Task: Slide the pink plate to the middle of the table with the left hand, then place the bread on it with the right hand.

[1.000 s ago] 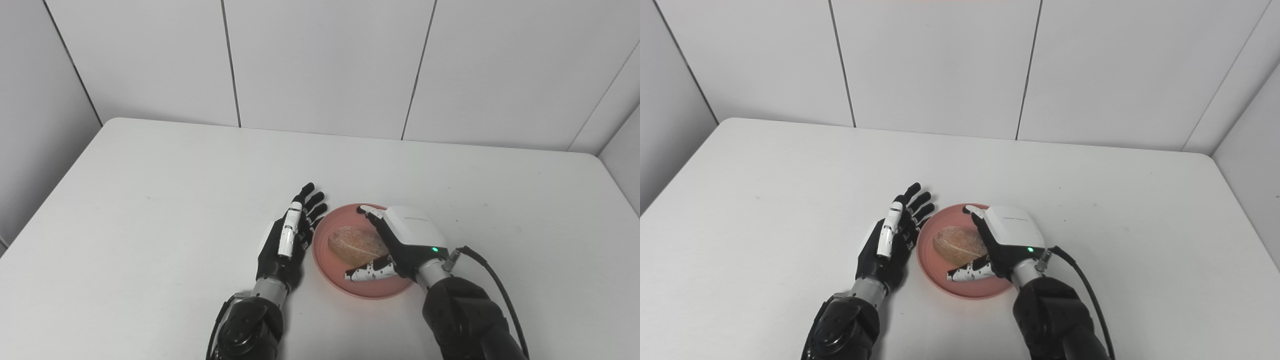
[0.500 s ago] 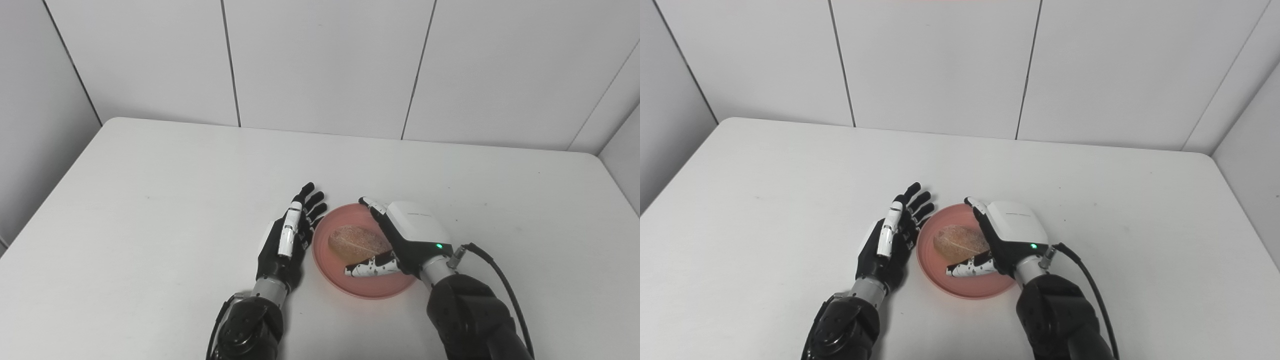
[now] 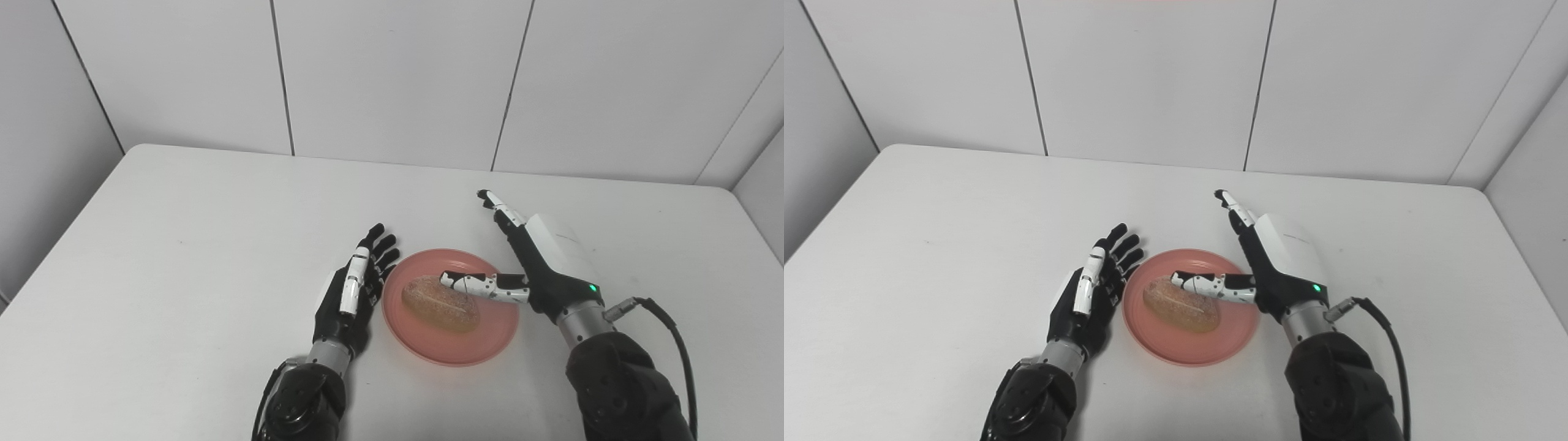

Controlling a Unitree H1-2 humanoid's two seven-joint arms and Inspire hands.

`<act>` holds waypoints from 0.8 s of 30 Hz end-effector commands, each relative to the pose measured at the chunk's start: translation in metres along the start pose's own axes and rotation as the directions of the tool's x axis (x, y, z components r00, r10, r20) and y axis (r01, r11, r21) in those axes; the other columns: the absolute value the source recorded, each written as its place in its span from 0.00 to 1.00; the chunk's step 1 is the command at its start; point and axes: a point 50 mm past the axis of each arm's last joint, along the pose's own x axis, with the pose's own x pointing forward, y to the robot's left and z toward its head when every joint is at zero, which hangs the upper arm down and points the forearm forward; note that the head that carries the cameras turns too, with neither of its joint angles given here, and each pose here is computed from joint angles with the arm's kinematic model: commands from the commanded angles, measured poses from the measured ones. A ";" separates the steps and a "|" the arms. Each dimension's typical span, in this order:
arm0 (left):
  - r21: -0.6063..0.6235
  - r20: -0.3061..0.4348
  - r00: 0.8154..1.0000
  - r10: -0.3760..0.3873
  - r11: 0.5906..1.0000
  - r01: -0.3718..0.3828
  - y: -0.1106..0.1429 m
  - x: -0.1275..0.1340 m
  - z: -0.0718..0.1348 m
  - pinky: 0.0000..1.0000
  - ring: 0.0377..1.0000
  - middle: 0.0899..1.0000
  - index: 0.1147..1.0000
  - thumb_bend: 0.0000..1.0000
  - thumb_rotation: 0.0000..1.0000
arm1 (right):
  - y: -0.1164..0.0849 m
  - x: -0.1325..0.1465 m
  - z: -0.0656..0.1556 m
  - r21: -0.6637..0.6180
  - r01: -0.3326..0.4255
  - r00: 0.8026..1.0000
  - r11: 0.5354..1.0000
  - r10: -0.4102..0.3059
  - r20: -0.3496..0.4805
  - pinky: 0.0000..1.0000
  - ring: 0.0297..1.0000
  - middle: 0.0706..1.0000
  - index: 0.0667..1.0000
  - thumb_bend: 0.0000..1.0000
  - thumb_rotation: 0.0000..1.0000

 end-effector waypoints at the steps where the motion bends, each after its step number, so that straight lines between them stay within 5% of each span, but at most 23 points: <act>1: 0.014 0.007 1.000 0.005 1.000 -0.005 0.001 0.000 0.003 0.92 0.92 0.92 0.90 0.38 1.00 | -0.015 0.000 0.005 0.042 0.111 0.991 0.993 -0.114 0.067 0.75 0.85 0.90 0.93 0.88 0.73; 8: 0.039 0.023 1.000 0.001 0.999 -0.002 0.004 -0.003 0.007 0.92 0.92 0.93 0.92 0.38 1.00 | -0.013 -0.012 -0.012 0.172 0.142 0.989 0.975 -0.145 0.000 0.82 0.89 0.93 0.94 0.81 0.97; 19: 0.083 0.047 0.999 -0.005 0.997 0.001 0.010 -0.006 0.008 0.93 0.93 0.94 0.92 0.40 1.00 | 0.013 -0.019 -0.023 0.355 0.137 0.991 0.925 -0.129 -0.048 0.75 0.91 0.93 0.94 0.68 1.00; 24: 0.101 0.052 0.999 -0.002 0.995 -0.003 0.014 -0.008 0.008 0.94 0.93 0.94 0.93 0.40 1.00 | 0.025 -0.017 -0.024 0.426 0.154 0.988 0.892 -0.131 -0.084 0.84 0.90 0.91 0.92 0.57 1.00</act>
